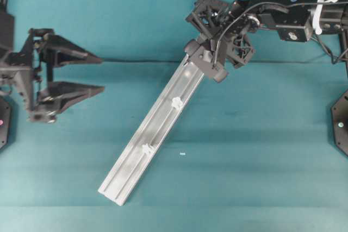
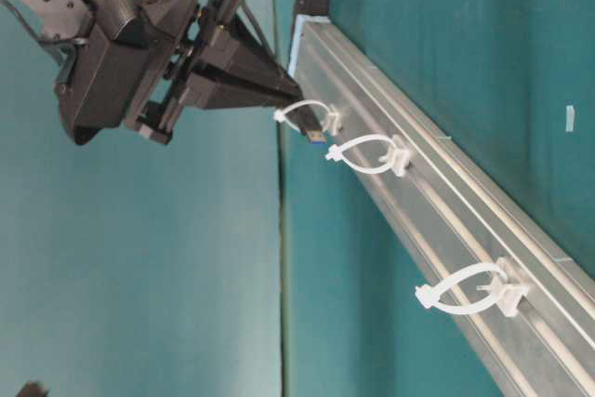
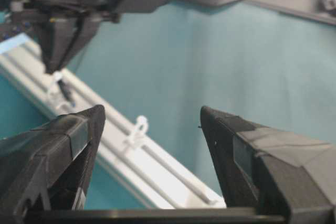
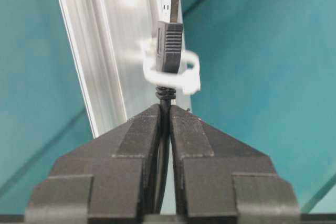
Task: Pass the USB cable through three rings with both arms.
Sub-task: 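Bring the left gripper to the plug beyond the first loop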
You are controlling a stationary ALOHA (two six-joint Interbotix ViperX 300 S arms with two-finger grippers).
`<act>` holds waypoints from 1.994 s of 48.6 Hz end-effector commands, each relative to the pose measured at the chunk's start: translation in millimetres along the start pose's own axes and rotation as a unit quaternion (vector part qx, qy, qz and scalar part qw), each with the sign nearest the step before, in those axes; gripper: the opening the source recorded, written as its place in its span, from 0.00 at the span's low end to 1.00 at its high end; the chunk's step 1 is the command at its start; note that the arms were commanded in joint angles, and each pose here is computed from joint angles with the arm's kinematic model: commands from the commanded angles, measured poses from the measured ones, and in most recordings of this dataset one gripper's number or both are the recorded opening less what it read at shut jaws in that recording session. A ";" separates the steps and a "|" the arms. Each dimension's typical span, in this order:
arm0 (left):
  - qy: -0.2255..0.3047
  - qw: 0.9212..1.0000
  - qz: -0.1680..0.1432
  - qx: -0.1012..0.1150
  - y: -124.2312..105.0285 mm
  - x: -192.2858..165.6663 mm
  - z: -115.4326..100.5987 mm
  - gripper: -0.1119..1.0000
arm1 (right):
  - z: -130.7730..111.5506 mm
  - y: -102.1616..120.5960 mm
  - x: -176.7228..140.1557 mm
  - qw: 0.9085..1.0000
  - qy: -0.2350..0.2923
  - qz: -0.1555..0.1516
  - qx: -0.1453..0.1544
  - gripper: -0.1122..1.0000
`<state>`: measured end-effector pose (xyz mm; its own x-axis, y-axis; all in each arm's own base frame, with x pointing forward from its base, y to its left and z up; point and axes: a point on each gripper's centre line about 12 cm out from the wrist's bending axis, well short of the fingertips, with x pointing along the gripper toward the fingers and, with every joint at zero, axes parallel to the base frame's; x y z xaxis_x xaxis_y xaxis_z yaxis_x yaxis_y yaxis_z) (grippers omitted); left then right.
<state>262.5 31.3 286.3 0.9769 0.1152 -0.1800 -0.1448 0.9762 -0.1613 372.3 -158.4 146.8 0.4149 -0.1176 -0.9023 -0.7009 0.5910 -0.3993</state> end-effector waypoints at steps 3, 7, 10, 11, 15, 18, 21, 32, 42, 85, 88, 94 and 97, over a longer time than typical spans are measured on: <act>-0.005 1.000 0.015 -0.001 7.7 10.6 7.6 0.83 | 8.7 -0.3 1.6 1.000 -0.010 -0.006 -0.005 0.17; 0.006 1.000 0.027 -0.003 14.5 19.0 5.3 0.83 | 11.9 -0.1 1.6 1.000 -0.017 -0.007 0.002 0.17; 0.015 0.999 0.034 -0.004 18.6 26.0 2.1 0.83 | 12.2 -0.2 1.6 1.000 -0.020 -0.006 0.009 0.17; 0.018 0.999 0.037 -0.005 20.3 28.7 1.3 0.83 | 12.3 -0.2 1.6 1.000 -0.021 -0.006 0.010 0.17; 0.035 0.998 0.045 -0.007 25.4 41.6 -4.8 0.83 | 12.9 0.6 1.8 1.000 -0.021 -0.005 0.011 0.17; 0.050 0.997 0.050 -0.009 29.1 53.3 -10.1 0.83 | 12.4 -0.1 1.6 1.000 -0.021 -0.006 0.012 0.17; 0.066 0.996 0.053 -0.010 31.7 66.2 -16.4 0.83 | 11.9 -0.3 1.5 1.000 -0.021 -0.006 0.013 0.17; 0.116 0.991 0.071 -0.017 47.9 122.6 -39.6 0.84 | 7.7 -1.6 1.3 1.000 -0.019 -0.007 0.018 0.17; 0.131 0.987 0.092 -0.025 68.9 150.8 -49.0 0.84 | 6.3 -1.4 1.5 1.000 -0.018 -0.007 0.020 0.17; 0.165 0.980 0.087 -0.061 69.3 209.4 -107.9 0.84 | 6.6 -1.0 3.7 1.000 -0.019 -0.010 0.022 0.17; 0.164 0.981 0.087 -0.061 69.3 210.2 -107.3 0.84 | 6.2 -1.8 3.5 1.000 -0.019 -0.011 0.023 0.17; 0.162 0.981 0.086 -0.061 69.4 211.7 -106.4 0.84 | 6.2 -2.0 3.5 0.999 -0.019 -0.011 0.023 0.17; 0.162 0.981 0.086 -0.061 69.6 213.5 -106.9 0.84 | 6.7 -1.2 3.7 1.000 -0.019 -0.011 0.022 0.17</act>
<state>438.5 103.7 125.4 0.8212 0.1914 -0.5376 -0.3499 0.9130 -0.2096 376.4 -155.5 145.0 0.4455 -0.1014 -0.8895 -0.6657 0.6268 -0.4048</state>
